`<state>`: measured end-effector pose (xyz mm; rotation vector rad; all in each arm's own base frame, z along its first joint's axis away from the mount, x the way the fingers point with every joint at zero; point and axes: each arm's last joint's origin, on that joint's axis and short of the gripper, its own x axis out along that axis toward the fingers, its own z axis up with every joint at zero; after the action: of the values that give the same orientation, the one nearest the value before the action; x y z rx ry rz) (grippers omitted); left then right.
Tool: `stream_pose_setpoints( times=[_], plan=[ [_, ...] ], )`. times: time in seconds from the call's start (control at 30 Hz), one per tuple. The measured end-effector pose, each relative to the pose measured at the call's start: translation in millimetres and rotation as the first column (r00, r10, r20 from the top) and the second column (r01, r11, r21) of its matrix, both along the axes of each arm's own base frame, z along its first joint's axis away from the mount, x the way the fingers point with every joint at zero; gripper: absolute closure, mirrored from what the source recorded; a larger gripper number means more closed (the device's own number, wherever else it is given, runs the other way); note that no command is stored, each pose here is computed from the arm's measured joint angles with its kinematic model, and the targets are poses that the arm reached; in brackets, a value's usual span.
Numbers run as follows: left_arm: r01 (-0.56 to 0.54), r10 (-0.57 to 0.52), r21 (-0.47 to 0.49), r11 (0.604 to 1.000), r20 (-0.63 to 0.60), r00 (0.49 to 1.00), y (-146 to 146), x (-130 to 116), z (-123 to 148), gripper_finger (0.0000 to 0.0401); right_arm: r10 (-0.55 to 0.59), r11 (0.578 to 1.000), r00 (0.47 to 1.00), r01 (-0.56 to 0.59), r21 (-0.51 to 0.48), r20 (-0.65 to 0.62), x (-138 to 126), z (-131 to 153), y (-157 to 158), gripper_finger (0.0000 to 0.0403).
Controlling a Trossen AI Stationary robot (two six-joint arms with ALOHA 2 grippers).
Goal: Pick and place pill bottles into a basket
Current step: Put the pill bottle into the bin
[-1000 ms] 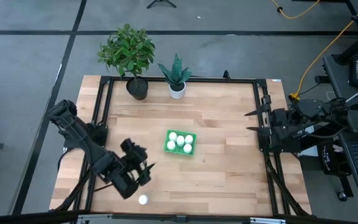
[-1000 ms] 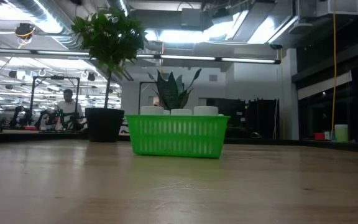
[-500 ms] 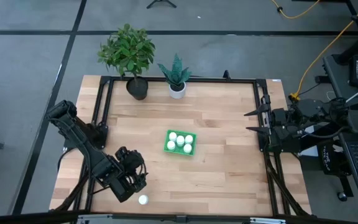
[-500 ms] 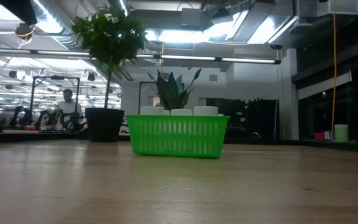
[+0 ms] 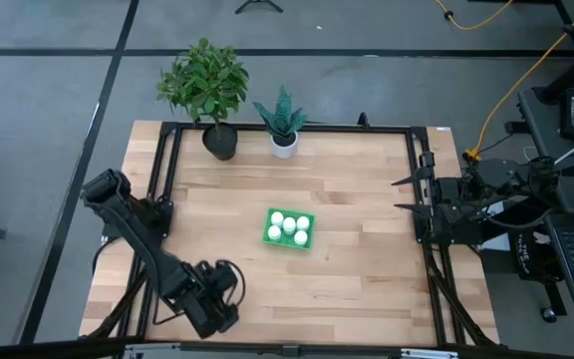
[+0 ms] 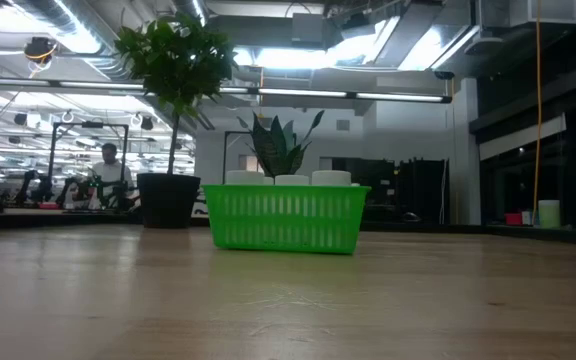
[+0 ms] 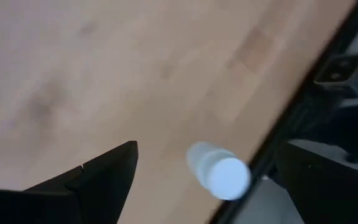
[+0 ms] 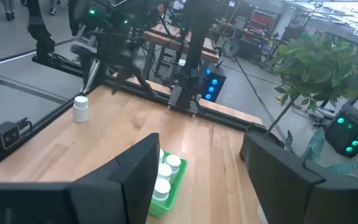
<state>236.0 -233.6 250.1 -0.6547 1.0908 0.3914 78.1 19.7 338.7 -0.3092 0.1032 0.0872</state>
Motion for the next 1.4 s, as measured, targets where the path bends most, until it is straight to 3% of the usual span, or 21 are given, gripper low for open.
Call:
stream_pose_setpoints(
  times=[0.2, 0.6, 1.0, 1.17, 1.4],
  plan=[
    [-0.005, 0.004, -0.089, 0.996, -0.006, 1.0, -15.1, 7.8, -13.1, 0.0012, 0.002, 1.0, 1.0, -0.002, -0.017, 0.002, 0.0, 0.0, 0.0, 0.0169],
    [-0.072, 0.065, -0.137, 0.988, -0.055, 0.996, -43.3, -5.0, -35.4, 0.0001, 0.0, 1.0, 1.0, 0.0, 0.005, 0.006, 0.1, 0.6, 0.0, 0.0169],
    [-0.116, 0.108, -0.083, 0.99, -0.097, 0.989, -54.2, 3.7, -74.3, 0.0003, 0.0, 1.0, 1.0, 0.0, 0.006, 0.008, 0.1, 0.8, 0.1, 0.0169],
    [-0.131, 0.122, -0.079, 0.988, -0.109, 0.987, -52.4, 7.7, -79.0, 0.0031, 0.001, 1.0, 1.0, -0.001, 0.006, 0.008, 0.1, 0.8, 0.1, 0.0169],
    [-0.129, 0.12, -0.076, 0.989, -0.11, 0.987, -46.2, 14.7, -78.2, 0.0103, 0.001, 1.0, 1.0, -0.001, 0.001, 0.004, 0.0, 0.4, 0.0, 0.0169]
  ],
)
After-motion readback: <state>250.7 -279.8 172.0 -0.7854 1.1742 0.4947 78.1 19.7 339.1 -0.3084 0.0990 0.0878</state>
